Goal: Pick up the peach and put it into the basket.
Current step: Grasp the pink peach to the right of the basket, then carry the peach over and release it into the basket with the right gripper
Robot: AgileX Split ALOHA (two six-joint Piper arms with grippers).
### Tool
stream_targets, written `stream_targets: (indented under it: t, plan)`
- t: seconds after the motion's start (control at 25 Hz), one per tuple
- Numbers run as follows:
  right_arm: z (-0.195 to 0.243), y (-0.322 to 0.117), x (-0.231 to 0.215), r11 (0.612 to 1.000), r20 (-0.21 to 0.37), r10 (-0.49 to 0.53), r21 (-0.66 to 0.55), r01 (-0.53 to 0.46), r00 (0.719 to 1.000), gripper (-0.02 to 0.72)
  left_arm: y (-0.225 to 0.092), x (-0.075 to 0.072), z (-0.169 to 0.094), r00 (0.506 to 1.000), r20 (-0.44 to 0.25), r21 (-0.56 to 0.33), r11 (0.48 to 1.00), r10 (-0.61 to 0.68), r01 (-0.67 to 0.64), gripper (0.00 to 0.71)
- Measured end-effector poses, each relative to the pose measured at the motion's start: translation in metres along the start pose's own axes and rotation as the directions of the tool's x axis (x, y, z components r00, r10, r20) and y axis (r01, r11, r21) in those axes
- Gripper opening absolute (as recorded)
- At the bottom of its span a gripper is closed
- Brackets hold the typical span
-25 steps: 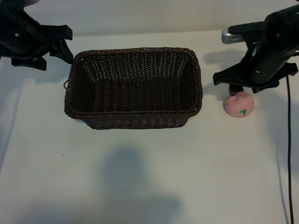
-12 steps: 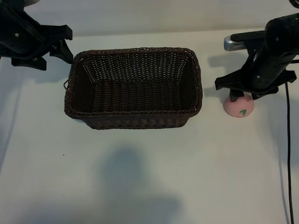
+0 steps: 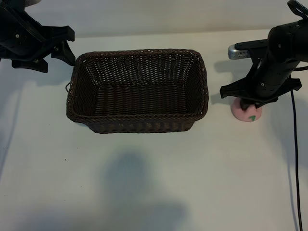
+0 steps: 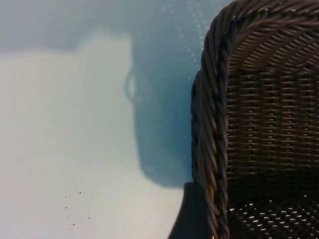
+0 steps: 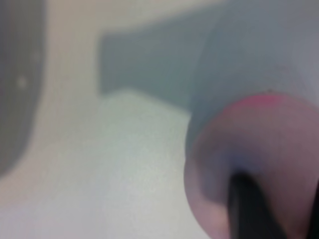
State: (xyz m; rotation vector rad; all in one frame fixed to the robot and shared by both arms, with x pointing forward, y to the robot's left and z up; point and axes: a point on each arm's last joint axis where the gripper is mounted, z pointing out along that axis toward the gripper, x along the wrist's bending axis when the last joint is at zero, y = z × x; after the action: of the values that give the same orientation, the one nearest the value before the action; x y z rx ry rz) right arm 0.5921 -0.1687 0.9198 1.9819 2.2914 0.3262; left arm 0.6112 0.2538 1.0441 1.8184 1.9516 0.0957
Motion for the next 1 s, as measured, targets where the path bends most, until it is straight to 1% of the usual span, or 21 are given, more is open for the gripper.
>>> stream_targets:
  t: [0.08, 0.12, 0.2, 0.4, 0.56, 0.76, 1.0]
  plan:
    - [0.0, 0.0, 0.0, 1.0, 0.002, 0.005, 0.001, -0.005, 1.0, 0.1, 0.0, 0.0, 0.0, 1.0, 0.0, 0.0, 1.0, 0.0, 0.0, 0.588]
    - [0.0, 0.0, 0.0, 1.0, 0.002, 0.006, 0.0, -0.006, 1.0, 0.069, 0.0, 0.0, 0.0, 1.0, 0.0, 0.0, 1.0, 0.0, 0.0, 0.588]
    - [0.0, -0.001, 0.0, 1.0, 0.004, 0.008, 0.006, -0.008, 1.0, 0.045, 0.0, 0.0, 0.0, 1.0, 0.0, 0.0, 1.0, 0.0, 0.0, 0.588]
    - [-0.001, -0.003, -0.001, 1.0, 0.008, 0.008, 0.026, -0.008, 1.0, 0.041, 0.0, 0.0, 0.0, 1.0, 0.0, 0.0, 1.0, 0.0, 0.0, 0.588]
    - [-0.013, -0.002, 0.0, 1.0, 0.006, 0.008, 0.013, -0.008, 1.0, 0.041, 0.0, 0.0, 0.0, 1.0, 0.0, 0.0, 1.0, 0.0, 0.0, 0.588]
    - [-0.039, -0.003, 0.0, 1.0, 0.004, 0.006, 0.002, -0.006, 1.0, 0.041, 0.0, 0.0, 0.0, 1.0, 0.0, 0.0, 1.0, 0.0, 0.0, 0.588]
    - [-0.075, 0.015, 0.004, 1.0, 0.003, -0.007, -0.001, 0.007, 1.0, 0.041, 0.0, 0.0, 0.0, 1.0, 0.0, 0.0, 1.0, 0.0, 0.0, 0.588]
